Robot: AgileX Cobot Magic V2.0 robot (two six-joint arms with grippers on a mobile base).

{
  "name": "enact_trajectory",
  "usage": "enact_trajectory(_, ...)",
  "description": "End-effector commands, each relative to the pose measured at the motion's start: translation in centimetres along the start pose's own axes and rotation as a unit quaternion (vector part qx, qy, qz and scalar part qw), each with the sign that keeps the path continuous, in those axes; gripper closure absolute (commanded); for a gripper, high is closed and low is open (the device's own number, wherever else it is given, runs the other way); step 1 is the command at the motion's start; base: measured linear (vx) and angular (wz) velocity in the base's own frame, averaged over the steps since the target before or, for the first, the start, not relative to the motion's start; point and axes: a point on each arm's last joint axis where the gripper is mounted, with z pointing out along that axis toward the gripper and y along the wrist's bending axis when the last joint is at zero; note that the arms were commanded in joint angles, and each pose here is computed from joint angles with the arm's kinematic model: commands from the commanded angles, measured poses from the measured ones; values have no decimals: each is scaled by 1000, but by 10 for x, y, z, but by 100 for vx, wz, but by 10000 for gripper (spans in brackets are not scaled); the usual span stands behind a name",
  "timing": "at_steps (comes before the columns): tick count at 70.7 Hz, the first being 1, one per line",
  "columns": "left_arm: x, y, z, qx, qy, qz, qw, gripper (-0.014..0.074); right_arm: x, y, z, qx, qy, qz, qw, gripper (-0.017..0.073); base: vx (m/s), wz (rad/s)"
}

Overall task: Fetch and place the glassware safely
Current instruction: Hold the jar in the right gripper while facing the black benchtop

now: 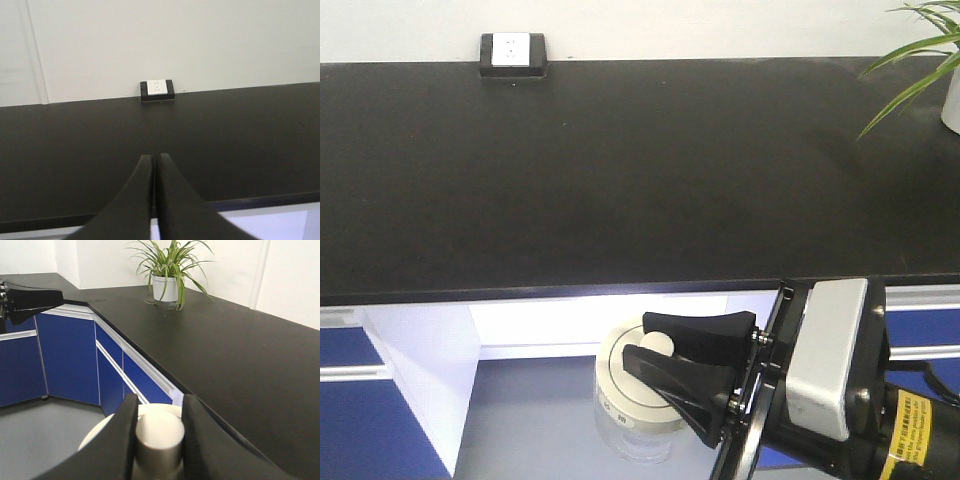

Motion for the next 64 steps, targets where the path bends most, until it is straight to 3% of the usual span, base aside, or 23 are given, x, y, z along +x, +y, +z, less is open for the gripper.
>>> enact_trajectory(1,-14,0,-1,4,-42,-9,999,601,-22,2,-1,-17,-67,0,998,563,19,-1)
enact_trajectory(64,-14,0,-1,4,-42,-9,999,601,-22,2,-1,-17,-67,0,998,563,21,4)
